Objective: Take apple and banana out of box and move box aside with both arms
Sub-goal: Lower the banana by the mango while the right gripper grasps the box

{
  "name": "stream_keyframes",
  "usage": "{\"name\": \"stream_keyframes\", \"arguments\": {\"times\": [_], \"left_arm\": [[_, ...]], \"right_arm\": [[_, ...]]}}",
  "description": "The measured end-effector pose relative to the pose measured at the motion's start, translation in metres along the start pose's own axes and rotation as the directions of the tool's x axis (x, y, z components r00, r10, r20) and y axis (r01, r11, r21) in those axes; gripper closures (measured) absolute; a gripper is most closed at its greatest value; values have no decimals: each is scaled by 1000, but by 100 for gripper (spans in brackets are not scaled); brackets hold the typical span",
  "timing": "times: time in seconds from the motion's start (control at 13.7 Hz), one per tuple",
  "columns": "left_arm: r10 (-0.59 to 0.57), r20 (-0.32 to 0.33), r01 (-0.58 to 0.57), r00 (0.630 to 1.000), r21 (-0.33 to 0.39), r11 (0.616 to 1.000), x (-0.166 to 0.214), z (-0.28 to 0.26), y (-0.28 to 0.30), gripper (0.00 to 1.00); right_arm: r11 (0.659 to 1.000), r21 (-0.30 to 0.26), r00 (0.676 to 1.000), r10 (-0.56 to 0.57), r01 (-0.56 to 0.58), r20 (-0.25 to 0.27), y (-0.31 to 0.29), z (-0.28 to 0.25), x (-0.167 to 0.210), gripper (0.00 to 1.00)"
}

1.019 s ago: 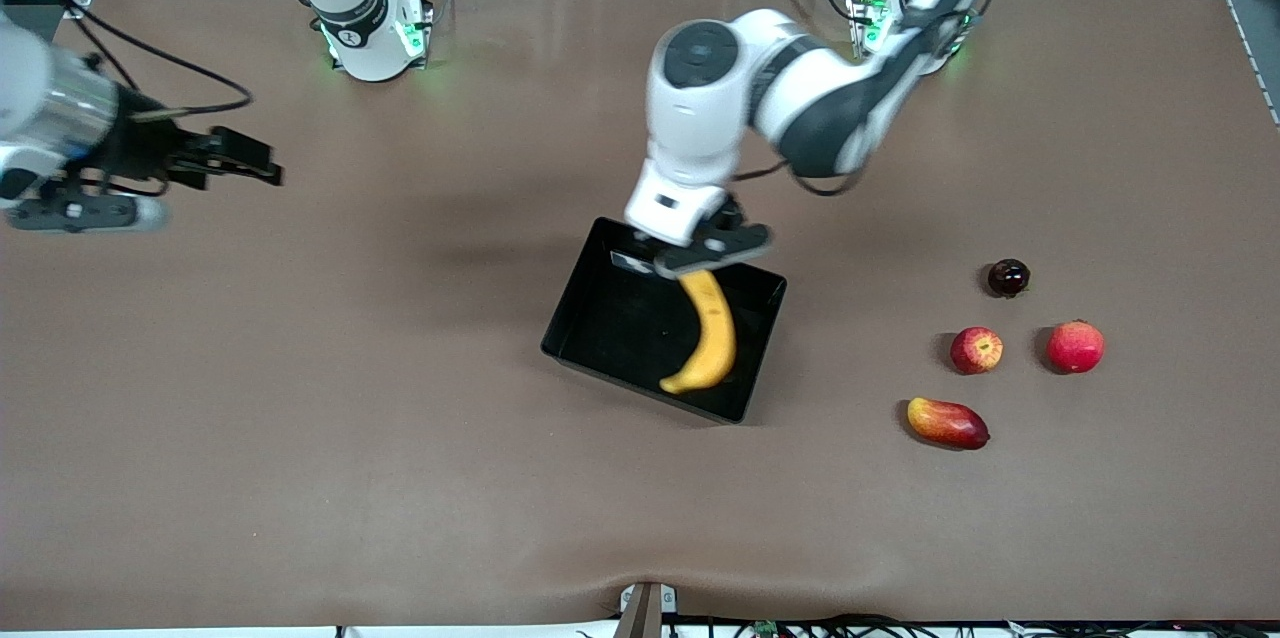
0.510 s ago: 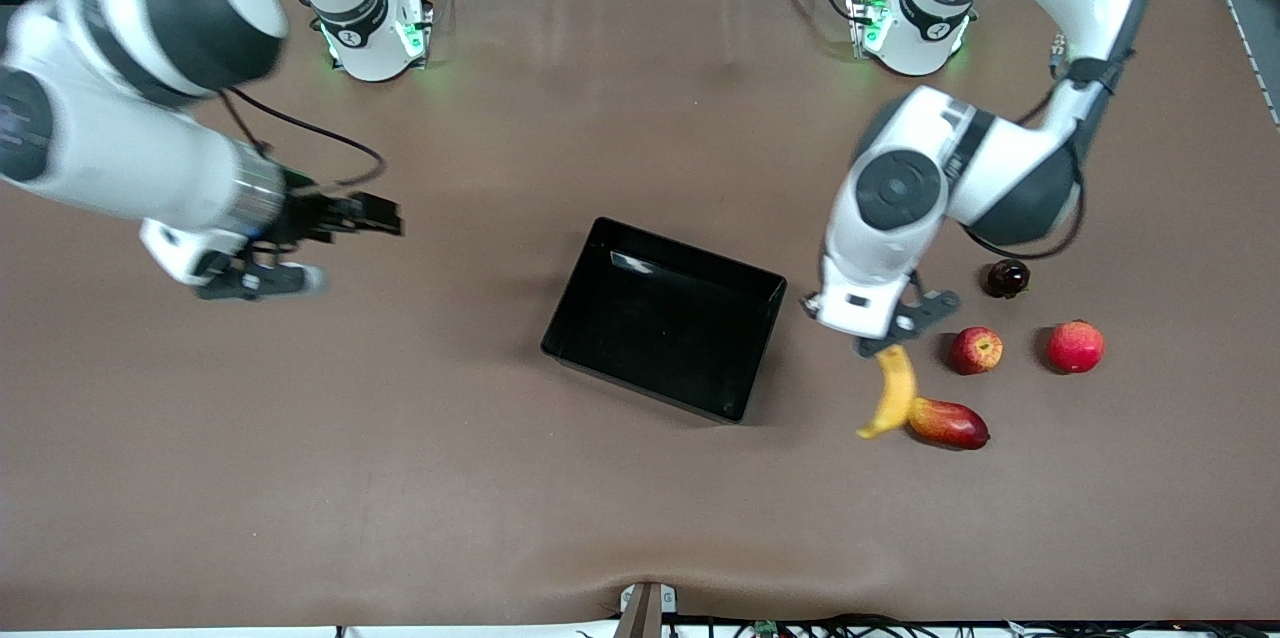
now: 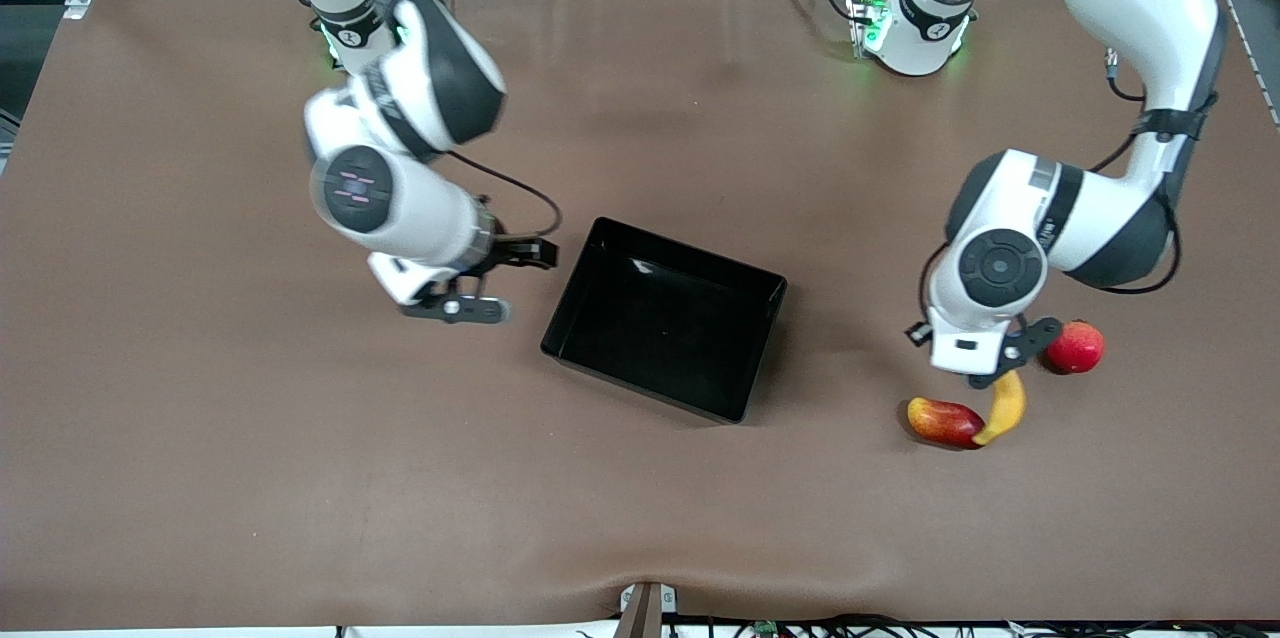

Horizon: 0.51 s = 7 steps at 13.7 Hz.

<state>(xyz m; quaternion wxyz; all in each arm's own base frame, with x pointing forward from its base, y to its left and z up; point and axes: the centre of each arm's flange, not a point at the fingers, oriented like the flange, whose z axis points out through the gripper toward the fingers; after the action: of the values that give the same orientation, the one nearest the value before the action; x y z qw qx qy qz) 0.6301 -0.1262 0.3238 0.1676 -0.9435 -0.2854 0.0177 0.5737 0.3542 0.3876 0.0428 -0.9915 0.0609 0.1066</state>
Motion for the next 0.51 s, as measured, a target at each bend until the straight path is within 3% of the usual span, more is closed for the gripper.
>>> {"name": "stream_keyframes", "arguments": {"times": [0.15,0.51], "left_arm": [[22,-3,-22,1000,-8,1000,17,13,-13,64],[142,-53,-142,988,-12,990,81,72,-47,64]], "right_arm": [[998,-45,999,30,-31,-31,-23,33,-5,0],[997,-59,996,54,-58,-69,-39,124,-2,1]]}}
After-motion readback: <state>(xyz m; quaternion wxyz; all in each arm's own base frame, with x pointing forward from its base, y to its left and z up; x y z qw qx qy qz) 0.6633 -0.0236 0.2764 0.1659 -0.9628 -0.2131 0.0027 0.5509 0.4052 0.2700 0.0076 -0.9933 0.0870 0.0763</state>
